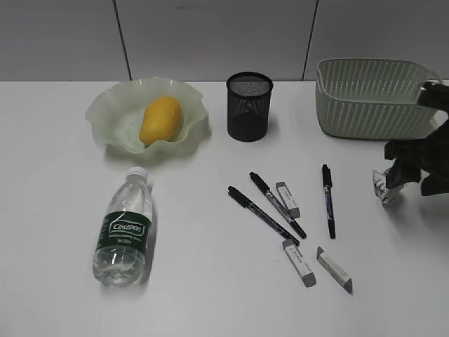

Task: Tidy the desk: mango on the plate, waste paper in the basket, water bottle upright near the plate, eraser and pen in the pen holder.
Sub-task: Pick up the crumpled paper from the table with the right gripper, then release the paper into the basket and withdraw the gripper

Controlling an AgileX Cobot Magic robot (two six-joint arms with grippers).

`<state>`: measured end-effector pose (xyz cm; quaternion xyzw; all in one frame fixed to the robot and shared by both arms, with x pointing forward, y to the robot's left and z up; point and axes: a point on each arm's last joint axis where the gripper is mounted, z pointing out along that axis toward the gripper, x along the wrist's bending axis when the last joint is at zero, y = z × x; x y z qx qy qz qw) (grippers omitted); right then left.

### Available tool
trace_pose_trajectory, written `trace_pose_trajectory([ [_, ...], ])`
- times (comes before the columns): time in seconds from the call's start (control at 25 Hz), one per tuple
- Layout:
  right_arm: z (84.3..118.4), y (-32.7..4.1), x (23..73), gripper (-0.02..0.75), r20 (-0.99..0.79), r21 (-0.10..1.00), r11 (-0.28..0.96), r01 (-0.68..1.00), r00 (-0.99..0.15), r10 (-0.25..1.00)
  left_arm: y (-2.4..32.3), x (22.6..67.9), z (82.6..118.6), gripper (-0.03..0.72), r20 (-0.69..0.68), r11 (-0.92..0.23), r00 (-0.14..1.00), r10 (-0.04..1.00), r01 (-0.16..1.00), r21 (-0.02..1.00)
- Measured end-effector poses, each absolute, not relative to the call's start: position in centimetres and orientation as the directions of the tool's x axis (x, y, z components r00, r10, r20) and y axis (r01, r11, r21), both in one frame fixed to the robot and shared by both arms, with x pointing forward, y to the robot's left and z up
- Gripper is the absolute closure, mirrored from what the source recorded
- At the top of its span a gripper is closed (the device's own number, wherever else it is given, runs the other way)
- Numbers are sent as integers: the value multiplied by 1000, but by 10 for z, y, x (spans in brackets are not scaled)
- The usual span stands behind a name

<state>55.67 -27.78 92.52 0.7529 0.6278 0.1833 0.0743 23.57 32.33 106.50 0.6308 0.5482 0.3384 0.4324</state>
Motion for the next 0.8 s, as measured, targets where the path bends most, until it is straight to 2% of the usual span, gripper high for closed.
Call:
trace_pose_trajectory([
  [0.08, 905, -278, 570, 265, 181, 324, -222, 920, 170, 969, 323, 236, 1065, 315, -47, -25, 170, 984, 399, 917],
  [0.12, 898, -278, 575, 293, 180, 320, -229, 919, 178, 967, 323, 236, 1065, 314, -47, -25, 170, 984, 399, 917],
  [0.16, 893, -278, 578, 372, 180, 319, -233, 919, 183, 967, 323, 236, 1065, 314, -47, -25, 170, 984, 399, 917],
  [0.2, 890, -278, 580, 503, 178, 316, -233, 920, 184, 967, 323, 236, 1065, 314, -47, -25, 170, 984, 399, 917],
  [0.24, 891, -278, 580, 591, 179, 318, -233, 919, 183, 967, 323, 236, 1065, 314, -47, -25, 170, 984, 399, 917],
  [0.32, 902, -278, 578, 698, 166, 325, -193, 926, 145, 975, 323, 236, 1065, 314, -47, -25, 170, 984, 399, 917],
  [0.44, 948, -275, 565, 725, 131, 411, -83, 908, 31, 991, 323, 236, 1065, 314, -47, -25, 170, 984, 399, 917],
  [0.56, 1014, -277, 560, 725, 93, 654, -41, 755, -27, 995, 323, 236, 1065, 315, -47, -25, 170, 984, 399, 917],
  [0.64, 1040, -281, 575, 725, 66, 749, -28, 662, -33, 997, 323, 236, 1065, 318, -47, -25, 170, 984, 399, 917],
  [0.68, 1048, -283, 589, 725, 48, 779, -15, 627, -36, 998, 323, 236, 1065, 322, -47, -25, 170, 984, 399, 917],
  [0.8, 1033, -284, 642, 710, 14, 791, 15, 611, -44, 999, 323, 236, 1065, 337, -47, -25, 170, 984, 399, 917],
])
